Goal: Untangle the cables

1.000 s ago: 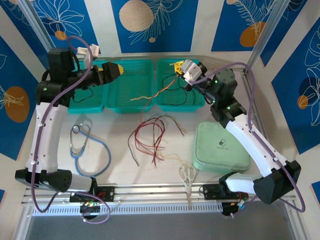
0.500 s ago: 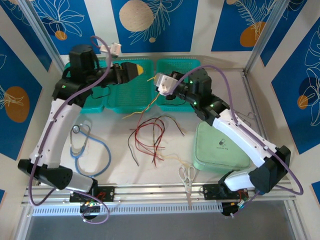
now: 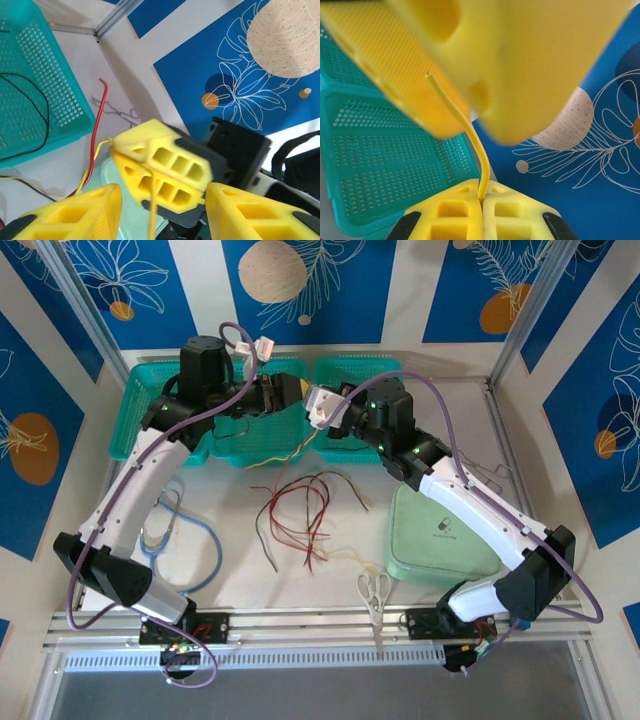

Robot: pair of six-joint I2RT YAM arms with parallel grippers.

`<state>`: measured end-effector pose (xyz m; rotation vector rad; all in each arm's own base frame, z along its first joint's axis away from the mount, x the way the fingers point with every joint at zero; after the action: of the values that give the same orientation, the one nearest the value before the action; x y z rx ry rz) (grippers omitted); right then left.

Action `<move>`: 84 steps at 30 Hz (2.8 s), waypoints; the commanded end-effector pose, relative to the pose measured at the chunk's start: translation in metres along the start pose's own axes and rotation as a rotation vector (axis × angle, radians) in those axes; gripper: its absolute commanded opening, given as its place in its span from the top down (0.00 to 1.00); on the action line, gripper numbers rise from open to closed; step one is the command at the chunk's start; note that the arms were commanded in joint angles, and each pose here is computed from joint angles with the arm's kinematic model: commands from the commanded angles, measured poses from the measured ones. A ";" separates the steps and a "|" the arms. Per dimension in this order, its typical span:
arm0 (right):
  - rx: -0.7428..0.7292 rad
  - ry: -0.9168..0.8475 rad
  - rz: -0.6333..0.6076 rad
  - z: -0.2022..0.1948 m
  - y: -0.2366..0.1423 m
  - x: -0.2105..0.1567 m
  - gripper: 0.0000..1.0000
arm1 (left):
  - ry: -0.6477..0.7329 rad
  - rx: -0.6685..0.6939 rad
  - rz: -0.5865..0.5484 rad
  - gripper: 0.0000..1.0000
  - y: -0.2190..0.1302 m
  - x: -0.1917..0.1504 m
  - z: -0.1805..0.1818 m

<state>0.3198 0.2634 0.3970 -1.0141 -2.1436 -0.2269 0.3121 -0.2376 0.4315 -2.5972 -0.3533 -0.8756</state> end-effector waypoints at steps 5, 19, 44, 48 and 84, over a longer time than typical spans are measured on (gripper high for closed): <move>-0.040 -0.003 -0.063 -0.017 -0.014 0.015 1.00 | 0.011 -0.013 -0.016 0.57 -0.006 -0.005 -0.007; 0.027 -0.008 -0.052 0.001 -0.001 0.011 1.00 | 0.002 -0.037 -0.047 0.84 -0.005 -0.004 -0.008; -0.002 0.281 -0.030 -0.022 -0.059 -0.006 0.31 | 0.041 -0.005 -0.080 1.00 -0.014 0.013 -0.011; -0.088 0.649 -0.017 -0.052 -0.093 -0.022 0.23 | 0.046 -0.010 -0.082 1.00 -0.015 0.014 -0.012; 0.327 2.094 0.096 -0.027 0.036 -0.070 0.57 | 0.027 0.004 -0.070 1.00 -0.013 0.003 -0.001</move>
<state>0.3903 0.2283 0.3274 -0.2845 -0.0890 -0.5368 0.3129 -0.2308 0.4297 -2.5890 -0.4208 -0.8734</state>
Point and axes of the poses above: each hand's point on the last joint's axis, 136 mm out from that joint toward the fingers, its own y axis out along the fingers, its own z axis along the line the jaws close on, x = y × z, the point moved 5 cm from there along -y, back along the fingers, and after that the axes turned 3 degrees about y, right-handed, at the moved point
